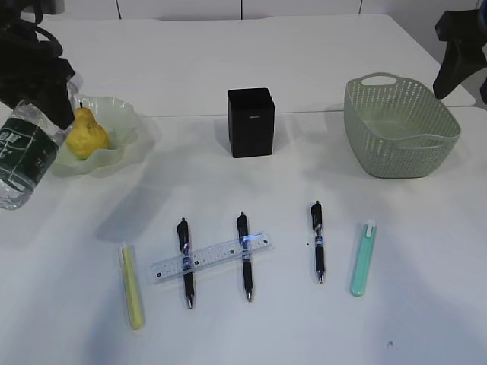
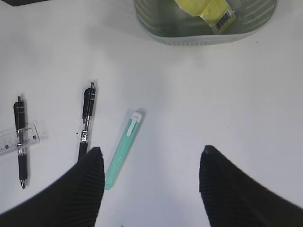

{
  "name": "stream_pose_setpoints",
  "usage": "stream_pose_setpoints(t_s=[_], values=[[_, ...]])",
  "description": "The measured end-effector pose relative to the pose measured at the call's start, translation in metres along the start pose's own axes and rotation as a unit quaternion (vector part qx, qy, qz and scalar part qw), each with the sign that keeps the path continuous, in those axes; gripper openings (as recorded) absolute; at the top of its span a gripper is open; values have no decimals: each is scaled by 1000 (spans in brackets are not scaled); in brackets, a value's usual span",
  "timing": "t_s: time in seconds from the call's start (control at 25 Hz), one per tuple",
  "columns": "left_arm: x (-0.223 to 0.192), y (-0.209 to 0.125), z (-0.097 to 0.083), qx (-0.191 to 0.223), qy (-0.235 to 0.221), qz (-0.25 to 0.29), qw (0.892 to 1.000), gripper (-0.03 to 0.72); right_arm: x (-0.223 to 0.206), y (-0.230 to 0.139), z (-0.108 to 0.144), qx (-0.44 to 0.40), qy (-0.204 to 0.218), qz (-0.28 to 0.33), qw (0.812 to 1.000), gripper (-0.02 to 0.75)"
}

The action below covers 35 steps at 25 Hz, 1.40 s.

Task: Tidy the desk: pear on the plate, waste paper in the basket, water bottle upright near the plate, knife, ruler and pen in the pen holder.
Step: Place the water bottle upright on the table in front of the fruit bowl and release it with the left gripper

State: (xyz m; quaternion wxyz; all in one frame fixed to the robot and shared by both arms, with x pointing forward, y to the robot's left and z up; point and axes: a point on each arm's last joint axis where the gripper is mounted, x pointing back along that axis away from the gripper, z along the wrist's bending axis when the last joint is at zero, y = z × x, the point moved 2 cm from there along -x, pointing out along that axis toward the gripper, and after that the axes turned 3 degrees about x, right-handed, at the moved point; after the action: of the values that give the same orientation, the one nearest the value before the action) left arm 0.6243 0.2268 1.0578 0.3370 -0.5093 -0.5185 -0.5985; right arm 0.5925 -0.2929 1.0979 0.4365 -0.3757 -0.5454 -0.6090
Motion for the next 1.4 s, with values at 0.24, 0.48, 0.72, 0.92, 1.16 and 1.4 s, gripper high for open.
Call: stream_pose_setpoints(t_s=[0.24, 0.48, 0.72, 0.92, 1.16, 1.4], values=[[11, -12, 12, 27, -2, -39, 999, 374, 4, -1, 1, 1, 0, -5, 1000, 496], [13, -35, 19, 45, 11, -116, 992, 374, 15, -3, 2, 7, 0, -19, 1000, 496], [1, -56, 19, 52, 26, -197, 979, 374, 15, -3, 2, 7, 0, -19, 1000, 496], [-23, -73, 23, 52, 47, -262, 962, 373, 15, -3, 2, 7, 0, -19, 1000, 496], [-42, -85, 28, 57, 70, -345, 934, 373, 15, -3, 2, 7, 0, -19, 1000, 496], [-40, -89, 34, 77, 93, -448, 886, 373, 15, -3, 2, 7, 0, -19, 1000, 496]])
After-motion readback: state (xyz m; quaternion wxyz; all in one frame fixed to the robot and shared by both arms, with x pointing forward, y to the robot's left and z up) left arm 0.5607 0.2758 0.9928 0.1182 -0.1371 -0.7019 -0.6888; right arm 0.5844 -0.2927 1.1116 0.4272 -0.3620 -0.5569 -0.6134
